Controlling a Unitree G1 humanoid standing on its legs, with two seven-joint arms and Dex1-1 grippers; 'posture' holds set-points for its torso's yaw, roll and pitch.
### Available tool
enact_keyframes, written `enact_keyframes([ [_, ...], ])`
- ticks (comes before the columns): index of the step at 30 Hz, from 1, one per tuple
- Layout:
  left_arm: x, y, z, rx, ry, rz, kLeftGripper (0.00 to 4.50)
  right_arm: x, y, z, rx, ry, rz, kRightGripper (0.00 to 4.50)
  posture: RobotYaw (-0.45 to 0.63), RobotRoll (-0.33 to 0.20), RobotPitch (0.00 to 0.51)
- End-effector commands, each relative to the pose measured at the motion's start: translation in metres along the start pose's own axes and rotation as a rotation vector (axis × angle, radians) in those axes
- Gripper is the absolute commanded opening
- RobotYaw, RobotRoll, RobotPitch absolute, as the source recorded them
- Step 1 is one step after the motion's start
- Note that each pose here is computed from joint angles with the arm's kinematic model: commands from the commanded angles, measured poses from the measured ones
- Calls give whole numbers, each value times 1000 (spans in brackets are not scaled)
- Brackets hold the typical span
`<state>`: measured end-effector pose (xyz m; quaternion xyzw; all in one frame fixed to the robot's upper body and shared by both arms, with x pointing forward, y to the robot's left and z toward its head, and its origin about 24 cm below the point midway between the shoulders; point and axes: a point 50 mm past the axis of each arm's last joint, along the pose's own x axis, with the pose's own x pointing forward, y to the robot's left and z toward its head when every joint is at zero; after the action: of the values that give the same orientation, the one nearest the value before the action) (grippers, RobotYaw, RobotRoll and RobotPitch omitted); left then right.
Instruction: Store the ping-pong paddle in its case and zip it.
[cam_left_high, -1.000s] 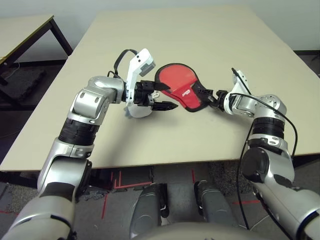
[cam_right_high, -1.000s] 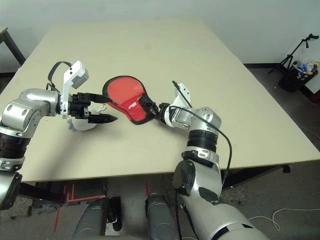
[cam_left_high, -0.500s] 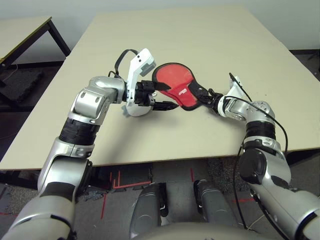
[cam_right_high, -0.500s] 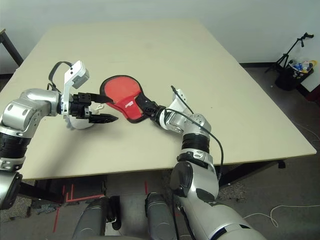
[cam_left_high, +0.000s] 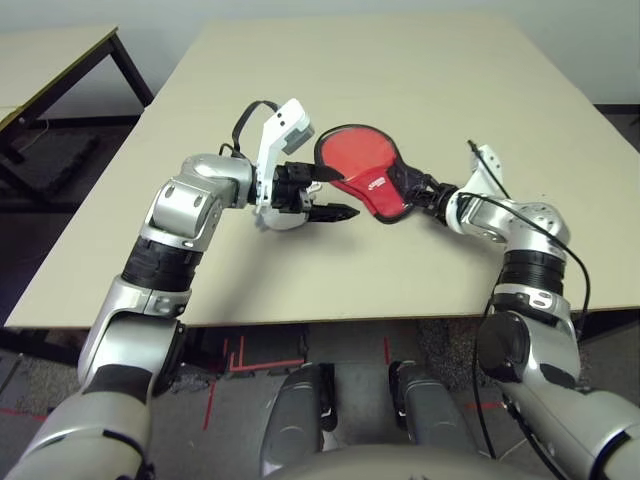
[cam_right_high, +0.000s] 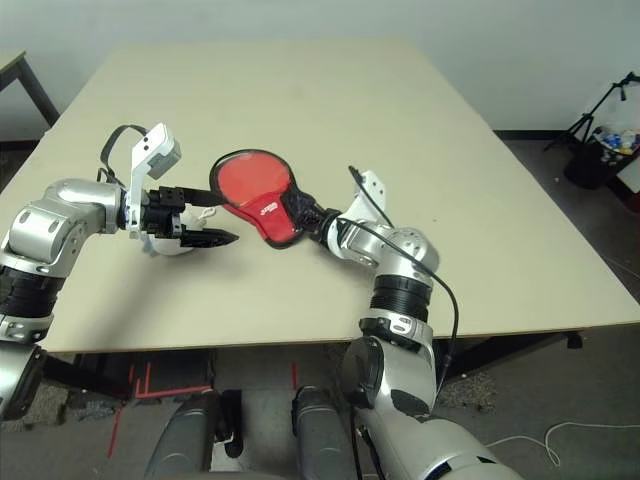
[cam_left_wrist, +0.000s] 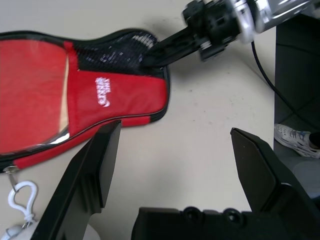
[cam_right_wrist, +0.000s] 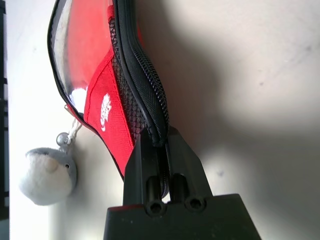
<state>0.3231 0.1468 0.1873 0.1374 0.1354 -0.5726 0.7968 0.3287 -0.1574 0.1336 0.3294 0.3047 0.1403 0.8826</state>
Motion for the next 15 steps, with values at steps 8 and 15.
enact_keyframes([
  [8, 10, 1, -7, -5, 11, -27, 4500, -74, -9, -85, -73, -2, 6, 22, -111, 0, 135],
  [15, 17, 2, -6, 4, 12, -53, 4500, -119, -9, -106, 26, 85, -40, 22, -154, 0, 137],
])
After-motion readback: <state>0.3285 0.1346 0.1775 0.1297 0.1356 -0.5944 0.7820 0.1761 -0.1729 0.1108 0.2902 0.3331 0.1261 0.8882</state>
